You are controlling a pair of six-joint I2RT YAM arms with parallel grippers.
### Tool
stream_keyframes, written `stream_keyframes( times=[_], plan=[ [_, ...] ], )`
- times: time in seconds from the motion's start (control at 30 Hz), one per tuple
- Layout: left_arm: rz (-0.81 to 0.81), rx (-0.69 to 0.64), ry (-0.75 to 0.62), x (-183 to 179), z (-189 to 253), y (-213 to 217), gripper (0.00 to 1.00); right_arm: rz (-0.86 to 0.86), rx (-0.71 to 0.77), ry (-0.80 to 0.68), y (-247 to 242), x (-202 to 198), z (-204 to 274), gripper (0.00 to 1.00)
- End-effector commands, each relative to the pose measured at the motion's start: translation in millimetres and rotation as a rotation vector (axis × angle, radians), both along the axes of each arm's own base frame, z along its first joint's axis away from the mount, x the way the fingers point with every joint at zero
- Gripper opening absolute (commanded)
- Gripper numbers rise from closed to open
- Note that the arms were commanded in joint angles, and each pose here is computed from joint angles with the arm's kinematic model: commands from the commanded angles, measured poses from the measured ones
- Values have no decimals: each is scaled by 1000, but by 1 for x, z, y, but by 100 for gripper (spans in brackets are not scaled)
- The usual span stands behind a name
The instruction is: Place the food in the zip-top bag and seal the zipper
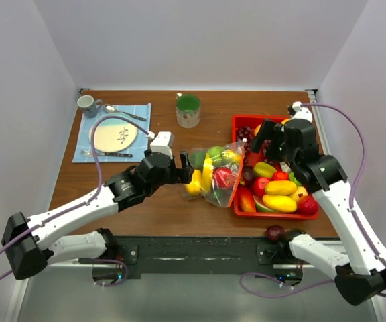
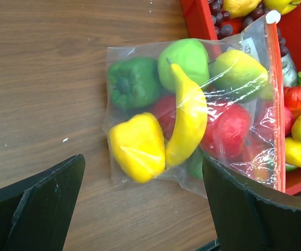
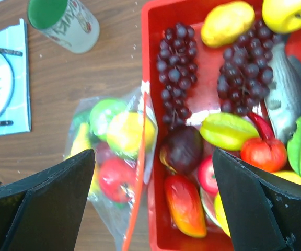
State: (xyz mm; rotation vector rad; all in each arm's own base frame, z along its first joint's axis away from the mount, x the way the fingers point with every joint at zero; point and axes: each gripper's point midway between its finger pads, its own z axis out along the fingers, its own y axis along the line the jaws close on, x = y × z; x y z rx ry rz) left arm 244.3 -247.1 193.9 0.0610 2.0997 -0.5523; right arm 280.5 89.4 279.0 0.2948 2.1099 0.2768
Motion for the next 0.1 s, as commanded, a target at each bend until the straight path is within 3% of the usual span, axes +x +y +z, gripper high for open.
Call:
stream_keyframes(
  times=[0.0,0.07],
  plan=[
    [20,-23,-44,2,15,8,100,-13,14,-10,-4,-9,-5,99],
    [40,-29,-68,6,20,10,100,-17,17,-17,-6,-13,-4,99]
  ],
)
